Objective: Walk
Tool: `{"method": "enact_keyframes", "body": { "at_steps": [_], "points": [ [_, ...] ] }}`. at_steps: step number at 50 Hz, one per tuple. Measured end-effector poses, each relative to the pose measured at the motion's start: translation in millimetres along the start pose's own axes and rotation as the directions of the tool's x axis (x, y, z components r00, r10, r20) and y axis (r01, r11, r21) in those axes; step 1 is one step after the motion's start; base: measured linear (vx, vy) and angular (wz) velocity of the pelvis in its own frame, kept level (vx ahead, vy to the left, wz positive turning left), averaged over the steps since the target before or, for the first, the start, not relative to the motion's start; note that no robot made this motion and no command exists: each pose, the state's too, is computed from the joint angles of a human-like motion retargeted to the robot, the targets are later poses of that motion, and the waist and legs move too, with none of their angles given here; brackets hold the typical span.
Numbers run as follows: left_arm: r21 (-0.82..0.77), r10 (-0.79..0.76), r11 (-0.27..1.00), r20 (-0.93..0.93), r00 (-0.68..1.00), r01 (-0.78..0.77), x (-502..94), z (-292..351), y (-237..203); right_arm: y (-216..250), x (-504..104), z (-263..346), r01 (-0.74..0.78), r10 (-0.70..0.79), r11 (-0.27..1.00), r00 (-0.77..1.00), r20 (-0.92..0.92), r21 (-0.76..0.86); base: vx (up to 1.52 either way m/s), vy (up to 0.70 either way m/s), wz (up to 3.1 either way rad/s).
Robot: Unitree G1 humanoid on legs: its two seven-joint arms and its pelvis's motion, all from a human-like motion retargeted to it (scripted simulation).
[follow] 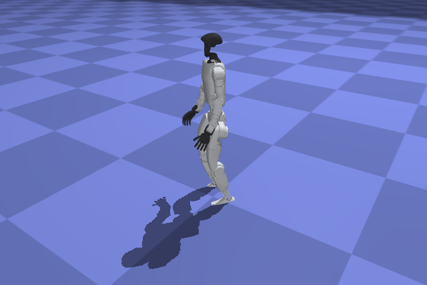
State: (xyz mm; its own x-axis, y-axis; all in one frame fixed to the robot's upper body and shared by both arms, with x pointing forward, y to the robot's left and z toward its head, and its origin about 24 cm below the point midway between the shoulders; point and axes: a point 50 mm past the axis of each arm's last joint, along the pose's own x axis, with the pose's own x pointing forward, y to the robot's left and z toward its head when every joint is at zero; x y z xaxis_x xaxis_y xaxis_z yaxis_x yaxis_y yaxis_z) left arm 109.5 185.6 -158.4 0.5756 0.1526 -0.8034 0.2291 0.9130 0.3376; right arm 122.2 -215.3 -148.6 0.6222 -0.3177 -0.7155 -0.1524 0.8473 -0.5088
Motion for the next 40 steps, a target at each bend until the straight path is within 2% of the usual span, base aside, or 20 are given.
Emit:
{"method": "enact_keyframes", "body": {
  "at_steps": [21, 28, 40],
  "points": [
    [-0.053, 0.044, 0.998, 0.017, 0.999, -0.043, 1, 4, 6, -10, 5, 1, 0.014, -0.013, 0.994, 1.000, 0.008, -0.106, 0.01, 0.04, -0.02],
    [-0.051, 0.057, 0.997, -0.016, 0.998, -0.058, 0, -1, 9, -15, 9, 8, 0.011, -0.010, 0.998, 1.000, 0.013, -0.068, 0.04, 0.13, 0.11],
    [-0.048, 0.083, 0.995, -0.060, 0.995, -0.086, 7, 6, 18, -6, 7, 9, -0.050, 0.052, 0.995, 0.998, -0.024, 0.086, 0.11, 0.05, 0.07]
  ]
}}
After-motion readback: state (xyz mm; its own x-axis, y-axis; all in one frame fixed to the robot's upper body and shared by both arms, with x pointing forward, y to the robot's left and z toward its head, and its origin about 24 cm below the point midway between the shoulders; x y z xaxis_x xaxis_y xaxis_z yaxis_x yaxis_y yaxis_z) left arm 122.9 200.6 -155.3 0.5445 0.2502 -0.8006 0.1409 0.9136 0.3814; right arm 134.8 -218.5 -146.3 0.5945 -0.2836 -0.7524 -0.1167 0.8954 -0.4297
